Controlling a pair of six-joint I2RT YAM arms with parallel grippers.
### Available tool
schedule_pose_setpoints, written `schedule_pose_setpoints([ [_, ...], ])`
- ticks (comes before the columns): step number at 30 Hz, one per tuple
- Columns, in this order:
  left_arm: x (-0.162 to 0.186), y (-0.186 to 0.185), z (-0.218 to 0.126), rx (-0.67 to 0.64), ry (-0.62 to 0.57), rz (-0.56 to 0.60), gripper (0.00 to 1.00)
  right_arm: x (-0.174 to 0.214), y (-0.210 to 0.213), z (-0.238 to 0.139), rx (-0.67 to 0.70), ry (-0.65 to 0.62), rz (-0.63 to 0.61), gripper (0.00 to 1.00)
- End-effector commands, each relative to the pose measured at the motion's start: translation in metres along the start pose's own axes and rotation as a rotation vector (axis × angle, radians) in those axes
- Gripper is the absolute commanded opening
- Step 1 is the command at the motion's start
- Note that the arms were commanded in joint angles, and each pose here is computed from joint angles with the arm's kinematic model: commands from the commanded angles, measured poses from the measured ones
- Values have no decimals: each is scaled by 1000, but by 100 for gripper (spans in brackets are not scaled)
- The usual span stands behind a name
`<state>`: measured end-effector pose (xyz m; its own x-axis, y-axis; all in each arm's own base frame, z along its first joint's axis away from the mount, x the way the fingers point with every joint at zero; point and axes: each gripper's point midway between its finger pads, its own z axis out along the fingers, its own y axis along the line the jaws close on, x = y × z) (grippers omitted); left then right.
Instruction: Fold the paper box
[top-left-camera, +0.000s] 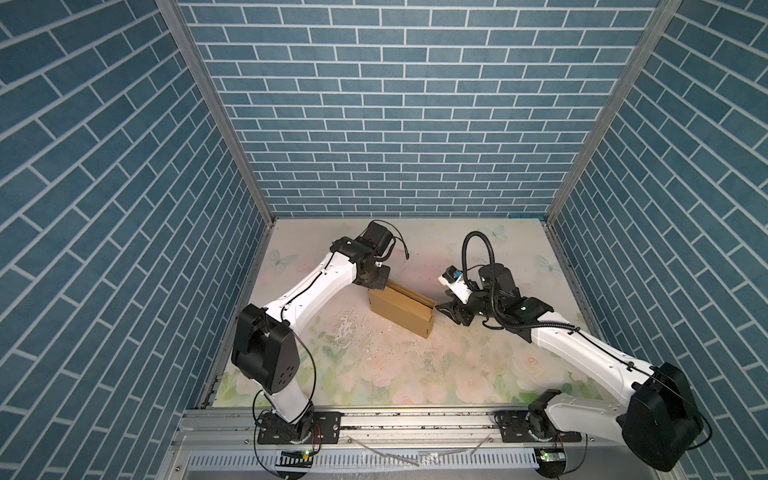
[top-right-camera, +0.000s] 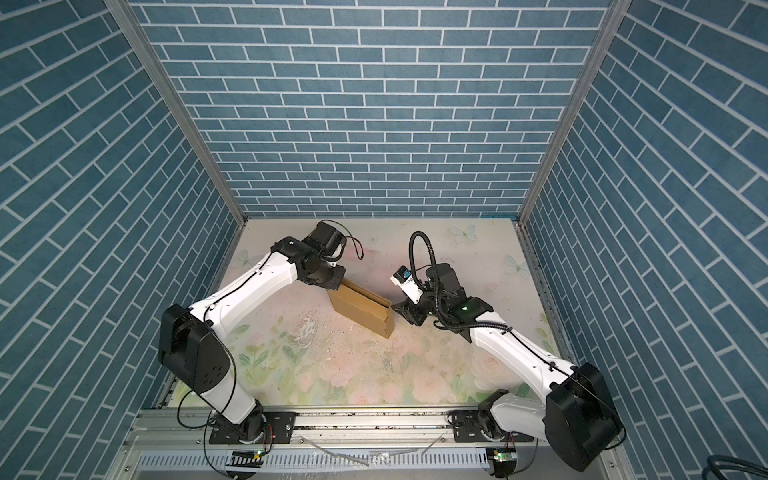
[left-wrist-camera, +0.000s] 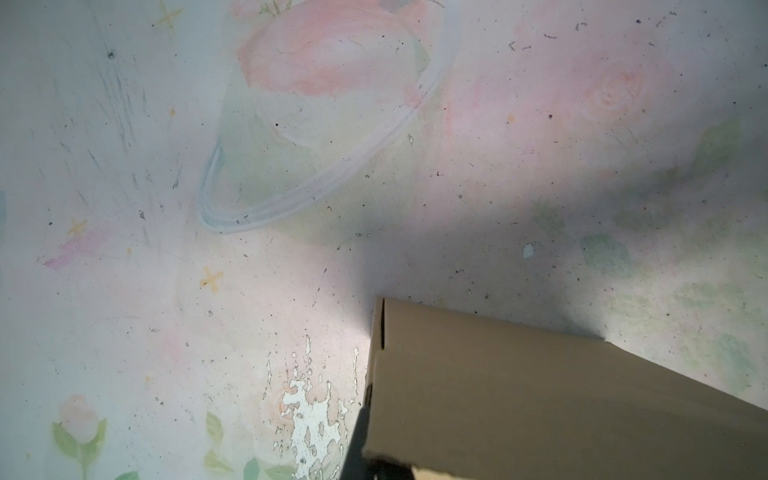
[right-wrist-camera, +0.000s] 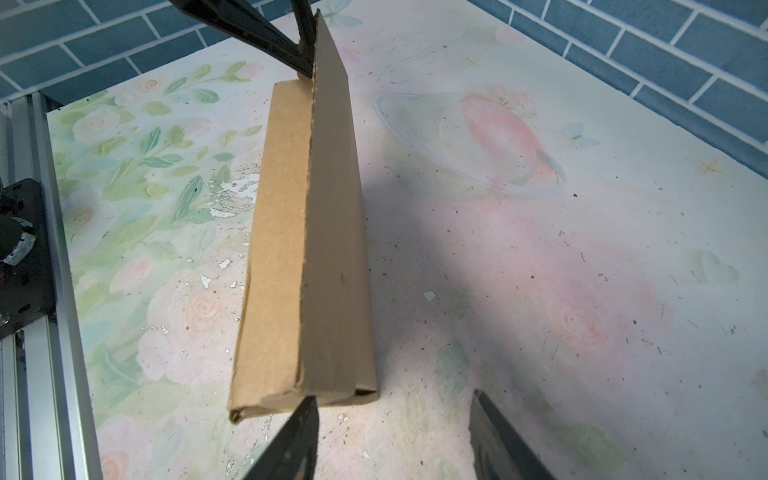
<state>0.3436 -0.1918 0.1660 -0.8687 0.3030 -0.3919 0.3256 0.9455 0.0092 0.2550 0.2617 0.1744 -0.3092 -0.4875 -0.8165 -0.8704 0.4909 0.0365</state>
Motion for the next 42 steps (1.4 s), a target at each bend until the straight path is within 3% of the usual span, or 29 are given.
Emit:
schedule_pose_setpoints([
  [1,5,-32,1,128,32,35,0,-46,4,-6,-31,-130,-31,59],
  [18,8,-32,7,124,40,34,0,-47,4,-4,-34,-130,-35,60],
  [42,15,-28,16,126,-54,-20,0,-23,9,-1,-41,-109,-37,58],
])
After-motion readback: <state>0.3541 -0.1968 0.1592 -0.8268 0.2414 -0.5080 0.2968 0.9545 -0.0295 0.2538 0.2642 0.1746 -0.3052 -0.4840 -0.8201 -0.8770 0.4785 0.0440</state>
